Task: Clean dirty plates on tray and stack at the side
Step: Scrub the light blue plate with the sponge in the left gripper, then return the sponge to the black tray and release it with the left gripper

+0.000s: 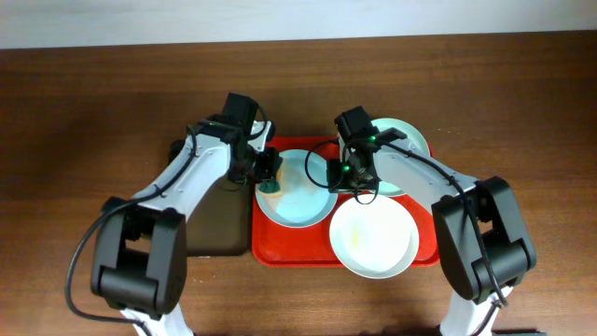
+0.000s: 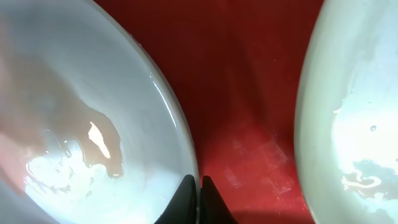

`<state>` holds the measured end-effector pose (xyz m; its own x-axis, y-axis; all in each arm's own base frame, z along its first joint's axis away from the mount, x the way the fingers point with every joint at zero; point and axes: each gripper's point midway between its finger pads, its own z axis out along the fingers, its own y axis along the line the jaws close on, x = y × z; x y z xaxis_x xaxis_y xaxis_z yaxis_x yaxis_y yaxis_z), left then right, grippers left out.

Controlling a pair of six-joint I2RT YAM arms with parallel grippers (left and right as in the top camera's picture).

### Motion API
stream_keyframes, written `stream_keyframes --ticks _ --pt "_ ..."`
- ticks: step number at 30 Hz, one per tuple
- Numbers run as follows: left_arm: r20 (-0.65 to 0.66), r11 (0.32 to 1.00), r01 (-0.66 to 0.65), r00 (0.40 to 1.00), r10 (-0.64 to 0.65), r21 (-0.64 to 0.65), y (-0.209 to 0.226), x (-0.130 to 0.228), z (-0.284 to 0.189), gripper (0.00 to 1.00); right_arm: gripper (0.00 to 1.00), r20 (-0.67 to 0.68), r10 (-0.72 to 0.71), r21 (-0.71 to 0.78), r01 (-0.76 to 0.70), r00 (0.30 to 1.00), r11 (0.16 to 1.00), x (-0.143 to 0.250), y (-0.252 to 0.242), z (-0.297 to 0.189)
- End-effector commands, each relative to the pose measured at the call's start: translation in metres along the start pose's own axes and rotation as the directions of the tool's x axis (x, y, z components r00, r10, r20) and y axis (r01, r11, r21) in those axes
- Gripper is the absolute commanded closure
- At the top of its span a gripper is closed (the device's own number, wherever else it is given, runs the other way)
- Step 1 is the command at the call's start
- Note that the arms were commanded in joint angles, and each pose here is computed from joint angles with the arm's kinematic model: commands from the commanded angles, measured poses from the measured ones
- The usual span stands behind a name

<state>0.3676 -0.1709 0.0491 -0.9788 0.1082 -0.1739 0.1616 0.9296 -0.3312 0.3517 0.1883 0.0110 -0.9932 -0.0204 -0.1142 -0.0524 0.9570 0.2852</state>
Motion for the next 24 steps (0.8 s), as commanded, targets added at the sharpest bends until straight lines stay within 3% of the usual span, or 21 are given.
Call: stream_keyframes --ticks 1,9,15,19,22,24 --pt "-0.014 0.998 -0.028 1.000 0.027 -0.058 0.005 0.011 0.009 1.00 0.96 0.008 -0.019 -0.007 0.019 1.000 1.000 0.001 0.004 -0.004" --pt "-0.021 0.998 0.023 0.999 -0.024 -0.066 0.007 0.042 0.046 1.00 0.96 0.008 -0.019 -0.007 0.019 1.000 1.000 0.001 0.004 -0.004" --pt "-0.079 1.000 -0.005 0.997 0.006 0.013 -0.024 0.063 0.064 1.00 0.96 0.007 -0.018 -0.008 0.018 1.000 1.000 0.001 0.004 -0.004" --pt "-0.142 0.987 -0.022 0.989 0.045 0.161 -0.057 0.078 0.080 1.00 0.96 0.007 -0.018 -0.008 0.018 1.000 1.000 0.001 0.004 -0.004" --pt "-0.128 0.982 -0.008 0.991 0.033 0.191 -0.061 0.067 0.070 1.00 0.96 0.008 -0.019 -0.008 0.019 1.000 1.000 0.001 0.004 -0.004" --pt "-0.070 0.980 -0.008 0.997 0.022 0.200 -0.063 0.042 0.040 1.00 0.96 0.008 -0.019 -0.007 0.019 1.000 1.000 0.001 0.004 -0.004"
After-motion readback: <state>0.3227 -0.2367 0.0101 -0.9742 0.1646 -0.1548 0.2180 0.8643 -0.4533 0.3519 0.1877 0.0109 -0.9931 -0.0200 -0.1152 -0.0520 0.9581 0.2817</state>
